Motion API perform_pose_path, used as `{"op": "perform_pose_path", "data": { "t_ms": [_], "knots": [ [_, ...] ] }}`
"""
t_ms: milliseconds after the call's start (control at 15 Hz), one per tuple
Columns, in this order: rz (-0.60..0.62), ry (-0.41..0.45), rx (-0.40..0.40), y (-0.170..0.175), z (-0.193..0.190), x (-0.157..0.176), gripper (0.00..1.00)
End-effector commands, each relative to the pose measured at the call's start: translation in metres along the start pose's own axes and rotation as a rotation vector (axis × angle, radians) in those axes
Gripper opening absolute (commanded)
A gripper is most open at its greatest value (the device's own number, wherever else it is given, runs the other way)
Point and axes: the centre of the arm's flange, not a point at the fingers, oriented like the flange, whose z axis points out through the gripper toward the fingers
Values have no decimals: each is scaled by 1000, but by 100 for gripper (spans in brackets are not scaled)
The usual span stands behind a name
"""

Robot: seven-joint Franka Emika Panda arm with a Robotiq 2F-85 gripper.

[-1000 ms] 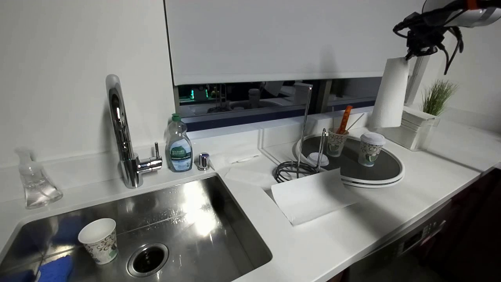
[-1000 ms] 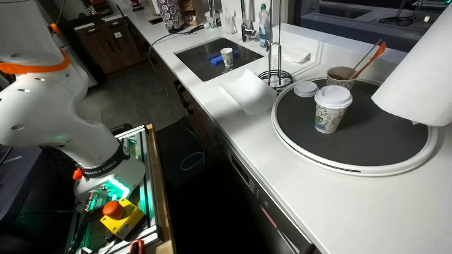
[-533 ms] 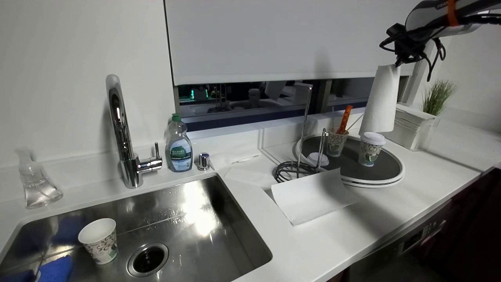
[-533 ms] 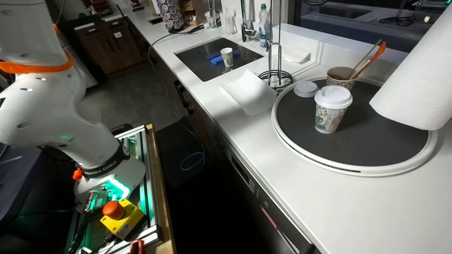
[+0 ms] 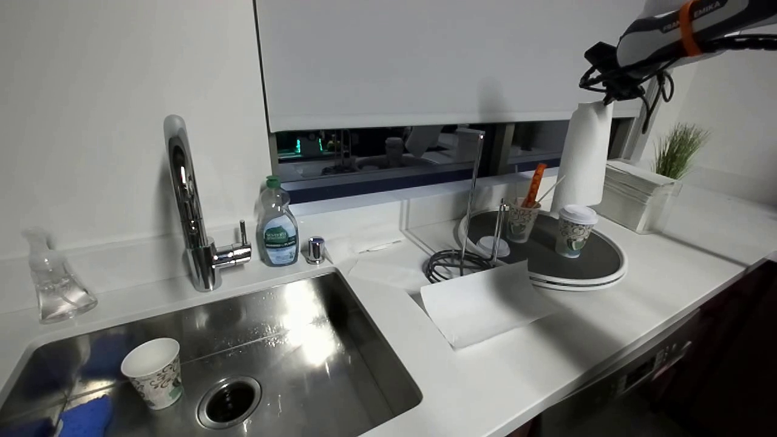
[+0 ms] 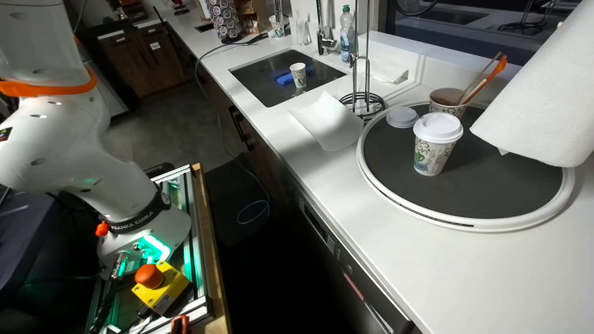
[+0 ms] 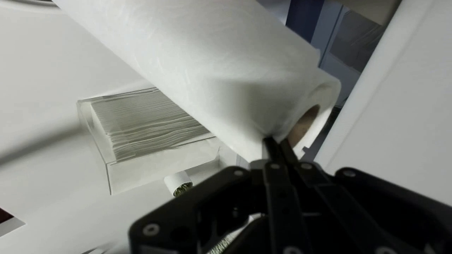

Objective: Remove the paper towel roll from the holder.

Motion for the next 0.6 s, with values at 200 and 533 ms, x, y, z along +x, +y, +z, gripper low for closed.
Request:
{"op": "perform_pose_path", "data": {
  "t_ms": [200,533],
  "knots": [
    [26,109,-8,4,-1,-67,1],
    [4,128,-42,18,7,-100,1]
  ]
}}
